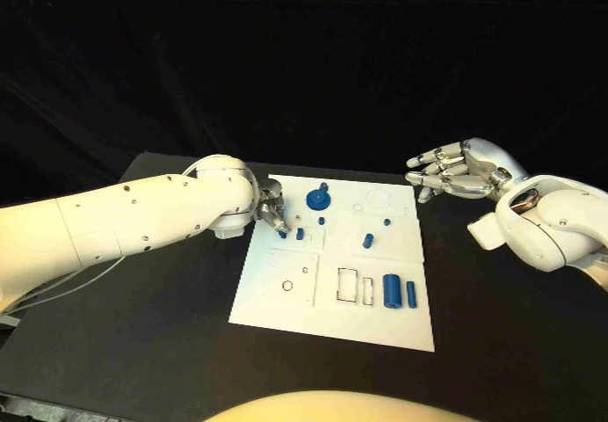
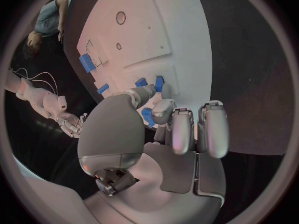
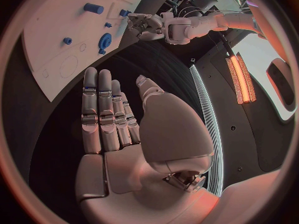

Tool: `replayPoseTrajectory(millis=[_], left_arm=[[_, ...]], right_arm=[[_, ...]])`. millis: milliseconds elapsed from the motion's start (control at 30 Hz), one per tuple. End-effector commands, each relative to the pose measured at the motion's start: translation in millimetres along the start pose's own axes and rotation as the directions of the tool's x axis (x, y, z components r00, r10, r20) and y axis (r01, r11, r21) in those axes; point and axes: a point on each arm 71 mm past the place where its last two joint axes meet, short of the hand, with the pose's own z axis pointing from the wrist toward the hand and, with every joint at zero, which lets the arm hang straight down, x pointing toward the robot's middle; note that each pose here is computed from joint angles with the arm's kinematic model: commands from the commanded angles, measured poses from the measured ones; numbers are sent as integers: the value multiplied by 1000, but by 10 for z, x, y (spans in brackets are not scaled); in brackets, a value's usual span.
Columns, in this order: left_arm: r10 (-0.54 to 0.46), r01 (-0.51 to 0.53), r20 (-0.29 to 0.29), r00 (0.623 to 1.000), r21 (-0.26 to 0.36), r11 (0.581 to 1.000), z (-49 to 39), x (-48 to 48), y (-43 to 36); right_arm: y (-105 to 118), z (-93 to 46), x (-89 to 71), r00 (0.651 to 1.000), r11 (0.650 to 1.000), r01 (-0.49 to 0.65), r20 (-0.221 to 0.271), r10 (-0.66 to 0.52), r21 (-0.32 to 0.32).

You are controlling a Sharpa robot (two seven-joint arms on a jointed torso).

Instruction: Assemble the parts on the task board

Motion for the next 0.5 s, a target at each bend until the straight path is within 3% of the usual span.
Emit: replayPoseTrajectory(millis=[33, 500], left_arm=[[0, 0, -14, 1000, 3, 1000, 26, 57, -35], [26, -27, -74, 997, -9, 1000, 50, 95, -27]], right_arm=[[9, -1, 8, 1000, 1000, -1, -7, 1, -9], [3, 1, 6, 1000, 1000, -1, -9, 1, -7]])
